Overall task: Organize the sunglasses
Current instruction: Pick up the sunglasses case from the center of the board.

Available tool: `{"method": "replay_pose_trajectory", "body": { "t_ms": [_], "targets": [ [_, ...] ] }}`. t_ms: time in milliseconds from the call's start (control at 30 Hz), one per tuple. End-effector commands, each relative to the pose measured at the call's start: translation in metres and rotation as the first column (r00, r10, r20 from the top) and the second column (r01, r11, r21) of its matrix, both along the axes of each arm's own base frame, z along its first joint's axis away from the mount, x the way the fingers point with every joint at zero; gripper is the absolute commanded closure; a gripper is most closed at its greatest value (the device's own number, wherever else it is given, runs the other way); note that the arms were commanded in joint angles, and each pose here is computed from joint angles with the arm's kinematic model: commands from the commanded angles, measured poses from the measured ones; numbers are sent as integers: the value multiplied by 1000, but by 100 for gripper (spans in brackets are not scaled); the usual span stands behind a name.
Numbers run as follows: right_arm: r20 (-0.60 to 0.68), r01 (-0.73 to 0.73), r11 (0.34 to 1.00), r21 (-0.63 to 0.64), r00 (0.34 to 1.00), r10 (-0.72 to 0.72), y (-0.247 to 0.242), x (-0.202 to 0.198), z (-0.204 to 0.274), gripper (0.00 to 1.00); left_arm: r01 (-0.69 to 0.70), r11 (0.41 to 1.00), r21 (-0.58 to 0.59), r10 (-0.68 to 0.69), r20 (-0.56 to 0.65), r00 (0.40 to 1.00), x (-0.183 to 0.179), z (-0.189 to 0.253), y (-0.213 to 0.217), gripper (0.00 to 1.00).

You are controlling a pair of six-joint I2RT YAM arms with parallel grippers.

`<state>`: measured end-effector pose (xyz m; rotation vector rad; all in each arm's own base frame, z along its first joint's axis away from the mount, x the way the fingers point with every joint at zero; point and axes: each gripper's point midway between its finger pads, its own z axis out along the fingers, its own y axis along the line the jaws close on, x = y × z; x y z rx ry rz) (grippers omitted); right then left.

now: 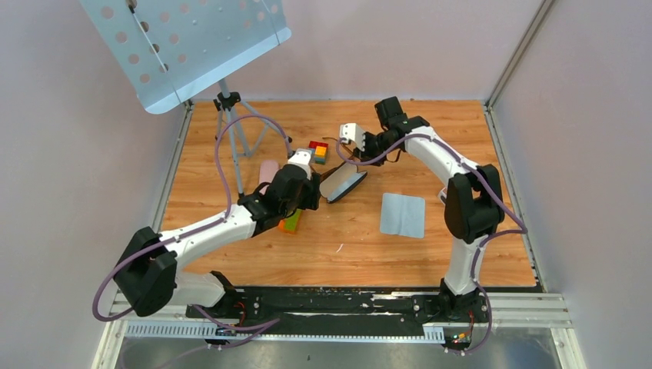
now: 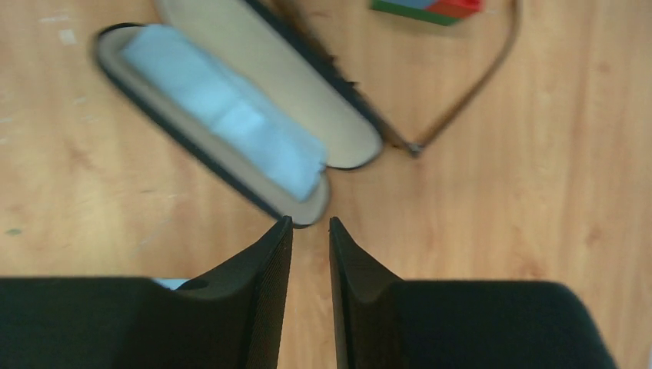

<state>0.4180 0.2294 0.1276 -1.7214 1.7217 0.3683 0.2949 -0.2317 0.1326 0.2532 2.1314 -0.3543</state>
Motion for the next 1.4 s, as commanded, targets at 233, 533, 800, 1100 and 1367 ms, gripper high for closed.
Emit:
{"method": "replay_pose_trajectory", "body": {
  "t_ms": [233, 533, 800, 1100, 1367],
  "targets": [
    [-184, -201, 977, 67, 960, 210, 5, -63, -18, 69, -37, 995, -89, 33, -50, 998, 1, -12, -9, 41],
    [-196, -262, 965, 24, 945, 262, 18, -59, -43, 67, -47, 997, -63, 43, -56, 997, -3, -16, 2, 41],
    [-211, -277, 961, 3, 939, 272, 15, -60, -57, 66, -46, 997, -57, 42, -63, 997, -8, -22, 7, 41],
    [-236, -325, 945, -25, 921, 311, 2, -96, -74, 86, -34, 997, -68, 30, -66, 997, -9, -25, 5, 41],
    [-83, -291, 952, -101, 956, 283, -1, -109, -89, 100, -28, 997, -71, 22, -81, 997, -12, -30, 4, 41]
  ]
}}
